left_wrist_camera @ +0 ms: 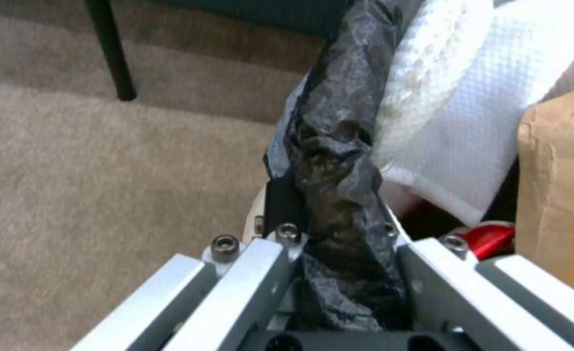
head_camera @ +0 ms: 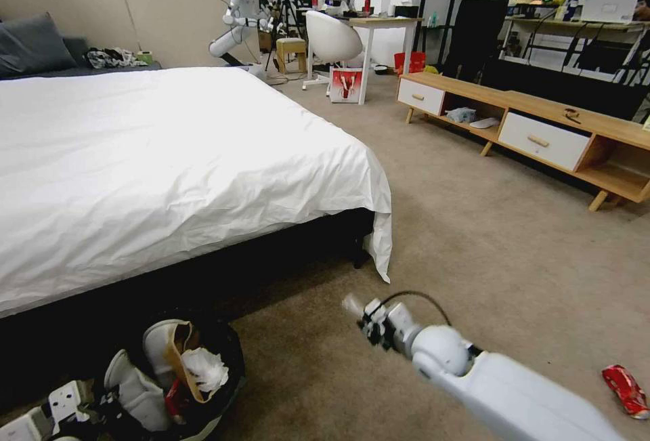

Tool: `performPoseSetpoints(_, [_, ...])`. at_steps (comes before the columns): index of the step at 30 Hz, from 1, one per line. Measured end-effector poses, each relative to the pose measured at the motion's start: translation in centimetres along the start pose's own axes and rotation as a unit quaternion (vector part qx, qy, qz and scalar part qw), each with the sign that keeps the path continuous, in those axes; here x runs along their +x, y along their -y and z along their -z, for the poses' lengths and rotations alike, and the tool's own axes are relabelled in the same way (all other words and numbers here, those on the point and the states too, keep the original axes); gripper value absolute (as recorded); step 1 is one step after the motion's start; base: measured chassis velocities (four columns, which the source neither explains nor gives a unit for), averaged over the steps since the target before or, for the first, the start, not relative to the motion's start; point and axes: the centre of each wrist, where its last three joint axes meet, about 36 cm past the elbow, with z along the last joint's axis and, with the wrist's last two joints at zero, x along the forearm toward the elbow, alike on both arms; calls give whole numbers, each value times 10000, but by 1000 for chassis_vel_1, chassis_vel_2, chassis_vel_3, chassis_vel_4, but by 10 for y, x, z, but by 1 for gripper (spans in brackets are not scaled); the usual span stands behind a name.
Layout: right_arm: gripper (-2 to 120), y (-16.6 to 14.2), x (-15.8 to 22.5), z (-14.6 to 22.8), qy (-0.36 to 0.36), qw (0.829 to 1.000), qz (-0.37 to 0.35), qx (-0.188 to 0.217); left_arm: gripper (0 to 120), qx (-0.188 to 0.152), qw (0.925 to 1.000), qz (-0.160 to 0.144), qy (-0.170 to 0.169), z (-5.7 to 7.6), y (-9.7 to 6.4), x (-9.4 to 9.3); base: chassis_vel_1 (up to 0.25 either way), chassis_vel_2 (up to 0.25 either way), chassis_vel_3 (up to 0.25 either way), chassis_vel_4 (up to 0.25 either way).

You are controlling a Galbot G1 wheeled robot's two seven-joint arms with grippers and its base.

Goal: Pick up the trash bin and place the garbage on the floor into it.

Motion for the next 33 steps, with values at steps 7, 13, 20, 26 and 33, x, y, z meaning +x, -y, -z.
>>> performPoseSetpoints(7, [28,11,55,41,770,9970,-90,-19,3,89,9996,-274,80,12,9,5,0,0,0,0])
performPoseSetpoints(13, [28,-8,94,97,1983,9793,360,-207,3,-5,9989,-448,128,19,15,6,0,0,0,0])
performPoseSetpoints(20, [28,-52,110,160,3004,9429,1320,-568,3,-93,9984,-541,141,21,21,8,0,0,0,0])
performPoseSetpoints(26, [28,-72,99,191,3239,9284,1756,-478,3,-150,9982,-554,145,22,21,9,0,0,0,0])
performPoseSetpoints(33, [28,-131,71,222,3033,9172,2547,-428,3,-190,9979,-600,148,23,24,7,0,0,0,0])
